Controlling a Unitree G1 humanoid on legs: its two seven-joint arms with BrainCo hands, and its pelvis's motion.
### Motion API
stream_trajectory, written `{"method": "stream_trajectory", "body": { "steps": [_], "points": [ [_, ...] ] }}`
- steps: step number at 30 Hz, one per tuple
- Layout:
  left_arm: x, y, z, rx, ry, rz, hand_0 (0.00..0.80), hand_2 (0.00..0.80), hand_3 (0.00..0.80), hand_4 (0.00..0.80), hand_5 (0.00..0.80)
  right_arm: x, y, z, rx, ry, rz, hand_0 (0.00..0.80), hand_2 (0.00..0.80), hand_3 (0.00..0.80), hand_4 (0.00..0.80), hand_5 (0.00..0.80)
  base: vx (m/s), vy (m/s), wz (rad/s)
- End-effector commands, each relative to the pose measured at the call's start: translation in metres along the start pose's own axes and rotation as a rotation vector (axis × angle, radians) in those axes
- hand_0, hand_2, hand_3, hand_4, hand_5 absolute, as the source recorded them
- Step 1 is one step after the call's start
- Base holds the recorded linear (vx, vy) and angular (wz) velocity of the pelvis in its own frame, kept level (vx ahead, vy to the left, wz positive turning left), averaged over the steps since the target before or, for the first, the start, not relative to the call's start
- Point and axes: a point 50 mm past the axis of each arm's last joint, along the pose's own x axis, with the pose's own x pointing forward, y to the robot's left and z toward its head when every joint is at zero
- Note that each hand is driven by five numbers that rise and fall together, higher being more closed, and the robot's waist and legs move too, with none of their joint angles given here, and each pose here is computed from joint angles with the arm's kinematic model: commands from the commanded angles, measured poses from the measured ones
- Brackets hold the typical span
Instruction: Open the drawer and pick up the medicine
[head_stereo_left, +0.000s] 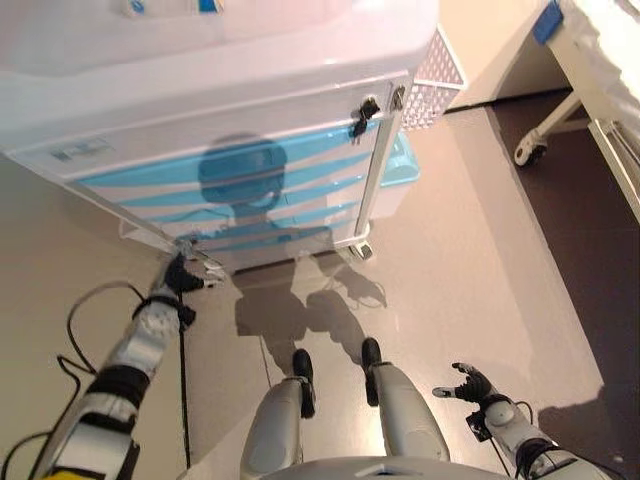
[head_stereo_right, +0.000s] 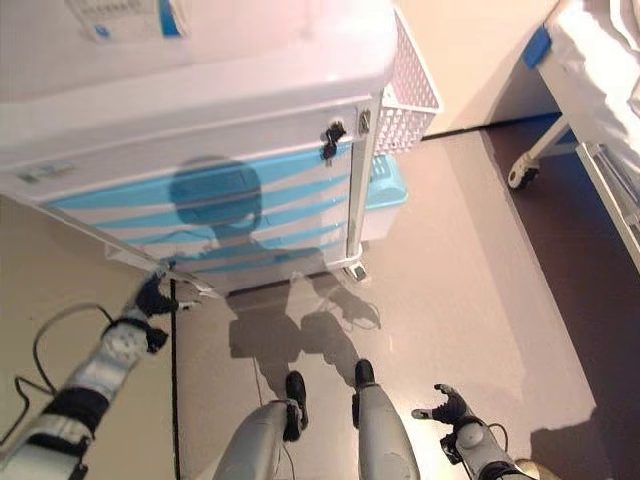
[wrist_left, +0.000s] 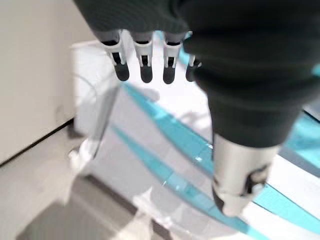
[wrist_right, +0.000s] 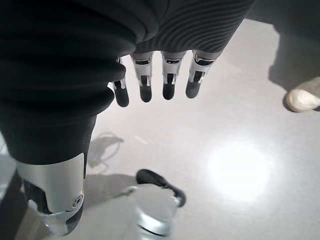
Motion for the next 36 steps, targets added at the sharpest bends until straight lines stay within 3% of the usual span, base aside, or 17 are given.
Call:
{"method": "stream_trajectory", "body": {
  "steps": [1,4,12,20,26,28,35,36],
  "points": [
    [-0.008,-0.010,-0.006,-0.117,-0.014,-0.005,0.000,0.000,0.000,0.000,0.000,-0.006,-0.004,-0.024,0.004,0.080,-0.024,0.000,0.000,0.000,0.000,0.000,0.090,-0.024,0.21],
    [-0.020,-0.020,-0.024,-0.153,0.042,-0.029,0.000,0.000,0.000,0.000,0.000,-0.008,-0.001,-0.028,0.014,0.096,-0.020,0.000,0.000,0.000,0.000,0.000,0.104,-0.020,0.12],
    [-0.066,-0.066,-0.096,-0.270,0.400,-0.116,0.000,0.000,0.000,0.000,0.000,-0.013,0.013,-0.040,0.008,0.142,0.011,0.000,0.000,0.000,0.000,0.000,0.088,-0.011,0.05],
    [-0.129,-0.112,-0.146,-0.274,0.752,-0.234,0.000,0.000,0.000,0.000,0.000,-0.018,0.041,-0.045,0.079,0.181,0.079,0.000,0.000,0.000,0.000,0.000,0.064,-0.008,0.06],
    [-0.145,-0.127,-0.151,-0.202,0.792,-0.359,0.000,0.000,0.000,0.000,0.000,-0.024,0.058,-0.052,0.112,0.222,0.159,0.000,0.000,0.000,0.000,0.000,0.028,-0.011,0.02],
    [-0.146,-0.135,-0.147,-0.082,0.742,-0.474,0.000,0.000,0.000,0.000,0.000,-0.025,0.064,-0.050,0.145,0.220,0.190,0.000,0.000,0.000,0.000,0.000,-0.007,-0.010,0.16],
    [-0.147,-0.143,-0.143,-0.090,0.732,-0.502,0.000,0.000,0.000,0.000,0.000,-0.025,0.071,-0.046,0.134,0.214,0.219,0.000,0.000,0.000,0.000,0.000,-0.004,-0.008,0.06],
    [-0.142,-0.144,-0.138,-0.019,0.683,-0.539,0.000,0.000,0.000,0.000,0.000,-0.023,0.071,-0.042,0.132,0.200,0.217,0.000,0.000,0.000,0.000,0.000,-0.017,-0.017,0.07]
  ]
}}
